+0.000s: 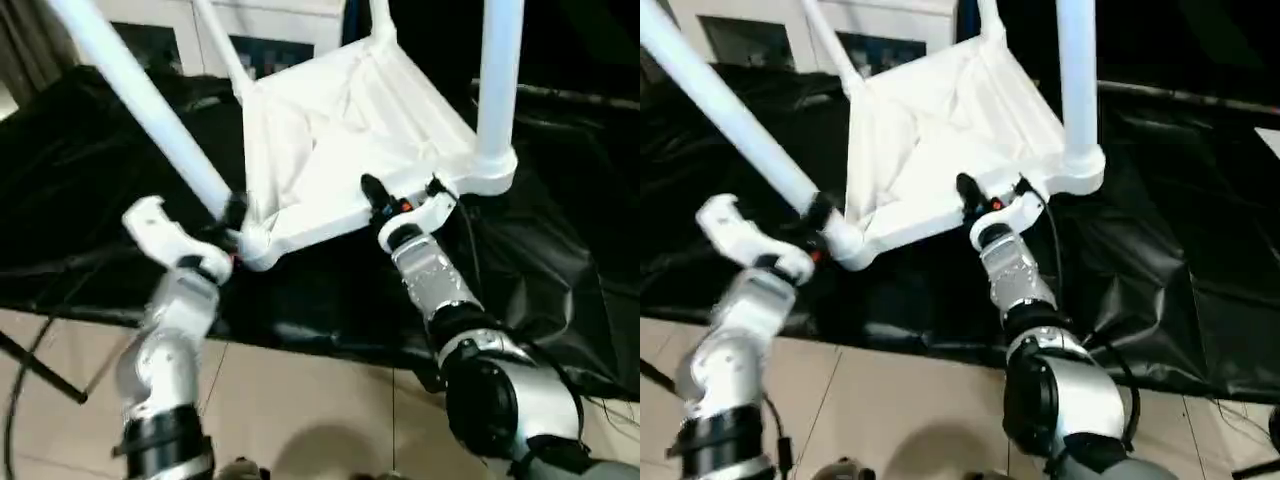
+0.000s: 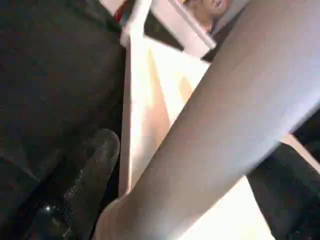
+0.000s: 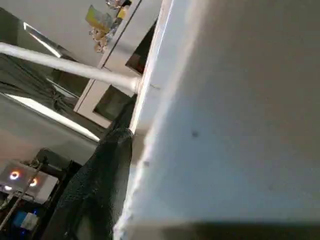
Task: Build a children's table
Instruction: Flip table
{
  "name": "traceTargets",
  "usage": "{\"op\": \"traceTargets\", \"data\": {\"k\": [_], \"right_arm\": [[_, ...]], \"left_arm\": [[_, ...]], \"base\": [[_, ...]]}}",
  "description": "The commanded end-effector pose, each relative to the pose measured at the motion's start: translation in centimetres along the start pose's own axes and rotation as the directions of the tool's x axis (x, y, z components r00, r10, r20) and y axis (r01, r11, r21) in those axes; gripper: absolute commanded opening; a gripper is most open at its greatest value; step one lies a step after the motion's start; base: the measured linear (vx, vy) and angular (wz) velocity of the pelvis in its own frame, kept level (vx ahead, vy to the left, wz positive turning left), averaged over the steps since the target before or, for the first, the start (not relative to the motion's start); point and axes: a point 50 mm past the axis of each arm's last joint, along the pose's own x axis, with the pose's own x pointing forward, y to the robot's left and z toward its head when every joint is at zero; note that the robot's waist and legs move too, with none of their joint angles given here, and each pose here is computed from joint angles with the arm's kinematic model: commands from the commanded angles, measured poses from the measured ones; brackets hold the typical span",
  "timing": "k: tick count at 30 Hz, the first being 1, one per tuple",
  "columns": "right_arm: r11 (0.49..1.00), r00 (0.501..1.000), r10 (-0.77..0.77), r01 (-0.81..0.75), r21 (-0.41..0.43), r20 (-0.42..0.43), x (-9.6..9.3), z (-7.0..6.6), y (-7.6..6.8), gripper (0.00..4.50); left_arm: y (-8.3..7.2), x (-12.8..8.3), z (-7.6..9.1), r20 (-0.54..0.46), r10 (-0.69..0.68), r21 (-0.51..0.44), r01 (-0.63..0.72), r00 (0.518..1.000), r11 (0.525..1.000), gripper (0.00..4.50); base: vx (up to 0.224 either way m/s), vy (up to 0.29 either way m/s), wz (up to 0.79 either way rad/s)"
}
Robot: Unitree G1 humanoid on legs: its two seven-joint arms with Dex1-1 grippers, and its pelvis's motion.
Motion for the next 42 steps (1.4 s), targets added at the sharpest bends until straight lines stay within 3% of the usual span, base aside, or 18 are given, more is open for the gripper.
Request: {"op": "traceTargets", "data": {"k": [1,4,5,11,12,18,21,24,25,28,29,31,33,34,35,38,40,42], "right_arm": [[0.987,0.991,-0.036,0.054,-0.149,0.126,0.0,4.2,-0.5,2.27],[0.974,0.988,-0.043,0.074,-0.213,0.145,-0.2,5.2,-0.9,2.22],[0.963,0.987,-0.045,0.084,-0.255,0.155,-0.4,5.7,-1.1,2.22],[0.931,0.981,-0.048,0.113,-0.348,0.189,-0.8,7.3,-1.3,2.21],[0.912,0.979,-0.044,0.120,-0.391,0.199,-0.9,7.8,-1.3,2.21],[0.873,0.976,-0.010,0.115,-0.474,0.218,-1.1,9.2,-0.8,2.21],[0.842,0.979,0.003,0.107,-0.528,0.204,-1.2,9.7,-0.6,2.21],[0.768,0.984,0.008,0.108,-0.631,0.179,-1.5,10.4,-0.4,2.21],[0.768,0.984,0.008,0.108,-0.631,0.179,-1.5,10.4,-0.4,2.21],[0.680,0.977,-0.031,0.175,-0.712,0.211,-2.1,11.8,-0.7,2.21],[0.657,0.974,-0.033,0.191,-0.729,0.225,-2.2,12.2,-0.7,2.21],[0.643,0.971,-0.036,0.202,-0.739,0.235,-2.4,12.5,-0.7,2.20],[0.622,0.967,-0.041,0.220,-0.751,0.250,-2.6,12.9,-0.6,2.19],[0.621,0.967,-0.042,0.222,-0.752,0.251,-2.6,12.9,-0.6,2.16],[0.606,0.965,-0.046,0.231,-0.761,0.257,-2.7,13.1,-0.5,2.11],[0.578,0.965,-0.044,0.236,-0.781,0.259,-2.7,13.2,-0.2,2.09],[0.566,0.966,-0.035,0.230,-0.792,0.256,-2.6,13.2,0.1,2.09],[0.538,0.971,-0.030,0.215,-0.815,0.237,-2.5,13.1,0.4,2.08]], "left_arm": [[1.9,-2.4,-0.5,0.055,0.059,-0.054,-0.056,0.997,0.997,4.23],[2.6,-3.1,1.4,0.162,0.061,-0.037,-0.056,0.985,0.998,4.23],[2.8,-3.5,2.2,0.205,0.048,0.011,-0.051,0.978,0.999,4.23],[3.7,-4.2,4.0,0.252,0.011,0.109,-0.039,0.968,0.993,4.23],[3.7,-4.4,3.4,0.149,-0.070,0.207,0.038,0.986,0.978,4.23],[4.2,-5.7,1.6,-0.077,-0.160,0.370,0.177,0.984,0.912,4.23],[3.1,-5.7,1.1,-0.135,-0.223,0.404,0.259,0.965,0.877,4.23],[1.3,-5.2,0.6,-0.203,-0.306,0.478,0.367,0.930,0.798,4.23],[1.3,-5.2,0.6,-0.203,-0.306,0.478,0.367,0.930,0.798,4.23],[-1.4,-4.2,0.9,-0.247,-0.395,0.633,0.456,0.885,0.626,4.23],[-2.2,-3.8,1.2,-0.248,-0.422,0.654,0.472,0.872,0.591,4.23],[-2.9,-3.5,1.6,-0.240,-0.434,0.675,0.471,0.868,0.568,4.23],[-4.2,-2.3,2.7,-0.202,-0.430,0.784,0.408,0.880,0.467,4.23],[-4.3,-2.2,2.8,-0.198,-0.430,0.790,0.403,0.881,0.461,4.23],[-5.4,-1.5,3.7,-0.163,-0.448,0.840,0.362,0.879,0.404,4.23],[-7.6,-0.3,5.3,-0.127,-0.486,0.896,0.310,0.865,0.318,4.23],[-8.8,0.4,6.4,-0.115,-0.509,0.939,0.260,0.853,0.224,4.23],[-10.6,1.1,7.6,-0.107,-0.548,0.979,0.184,0.829,0.087,4.23]], "base": [[0.000,0.000,0.00],[0.000,0.000,0.00],[0.000,0.000,0.00],[0.000,0.000,0.00],[0.000,0.000,0.00],[0.000,0.000,0.00],[0.000,0.000,0.00],[0.000,0.000,0.00],[0.000,0.000,0.00],[0.000,0.000,0.00],[0.000,0.000,0.00],[0.000,0.000,0.00],[0.000,0.000,0.00],[0.000,0.000,0.00],[0.000,0.000,0.00],[0.000,0.000,0.00],[0.000,0.000,0.00],[0.000,0.000,0.00]]}}
